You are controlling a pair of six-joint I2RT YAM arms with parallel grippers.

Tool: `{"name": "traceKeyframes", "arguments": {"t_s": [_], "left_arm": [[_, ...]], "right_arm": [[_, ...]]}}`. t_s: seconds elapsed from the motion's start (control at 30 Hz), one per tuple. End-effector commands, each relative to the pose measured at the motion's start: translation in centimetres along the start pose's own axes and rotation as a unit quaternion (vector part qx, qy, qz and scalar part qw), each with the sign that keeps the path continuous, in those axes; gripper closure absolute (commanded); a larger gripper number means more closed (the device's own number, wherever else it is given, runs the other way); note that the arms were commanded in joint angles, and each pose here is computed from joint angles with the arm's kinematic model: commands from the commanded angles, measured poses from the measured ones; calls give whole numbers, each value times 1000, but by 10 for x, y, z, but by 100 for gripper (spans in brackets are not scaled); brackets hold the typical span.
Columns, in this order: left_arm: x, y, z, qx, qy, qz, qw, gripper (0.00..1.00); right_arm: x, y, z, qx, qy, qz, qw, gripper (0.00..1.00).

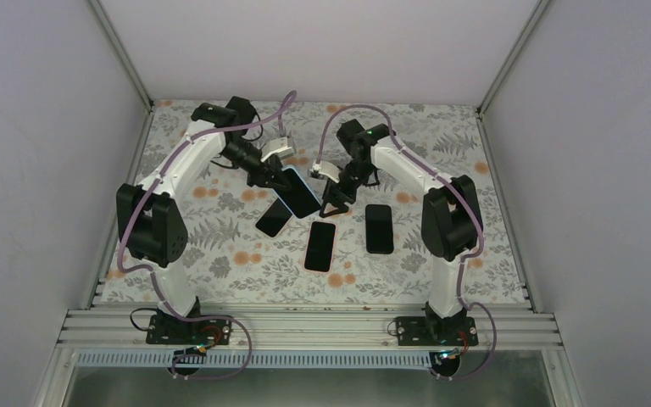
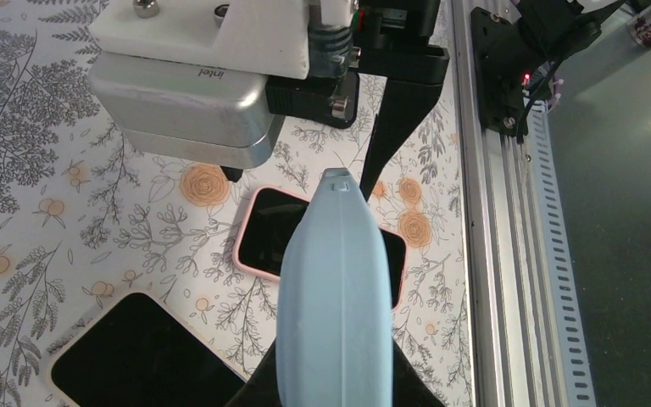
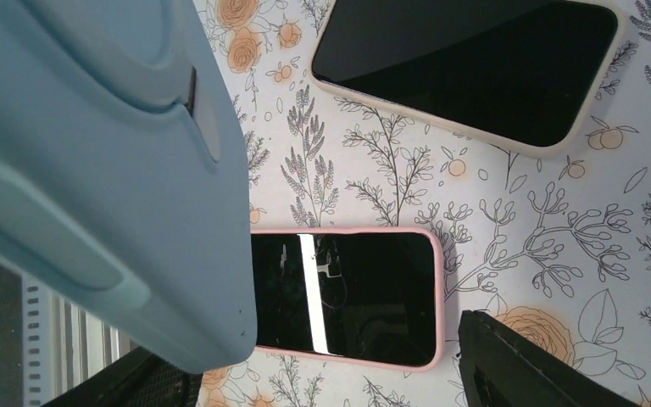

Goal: Take the phone out of the phone case
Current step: Remove the phone case from the phone.

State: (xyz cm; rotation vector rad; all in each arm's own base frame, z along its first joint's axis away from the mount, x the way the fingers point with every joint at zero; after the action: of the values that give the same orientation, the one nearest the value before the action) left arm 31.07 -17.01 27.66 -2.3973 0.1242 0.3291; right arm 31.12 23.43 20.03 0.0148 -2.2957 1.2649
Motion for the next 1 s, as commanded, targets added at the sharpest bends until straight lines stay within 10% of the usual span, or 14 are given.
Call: {"name": "traceKeyframes", "arguments": {"t_s": [0.0,0.97], "left_arm": [[-7,-11,-18,-43,32,3,999,98],[-36,-7,-15,-38,57,16,998,98]], "right_arm": [[4,-8,-9,-24,-7,5,1000,27],[-43,-27,-21,-33,4,60,998,33]]}}
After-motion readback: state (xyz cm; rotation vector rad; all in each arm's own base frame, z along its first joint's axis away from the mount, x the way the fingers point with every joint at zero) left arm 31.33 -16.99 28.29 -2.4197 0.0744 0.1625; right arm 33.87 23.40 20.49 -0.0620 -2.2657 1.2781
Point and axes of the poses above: each gripper's point midway between its finger pads, its own y axis out along the fingers, its own x axis along the line the jaws close on, z = x × y, the point moved 9 cm from there along -y, back along the fingers, and after that the axes turned 8 degrees about y, right-handed, at the moved point
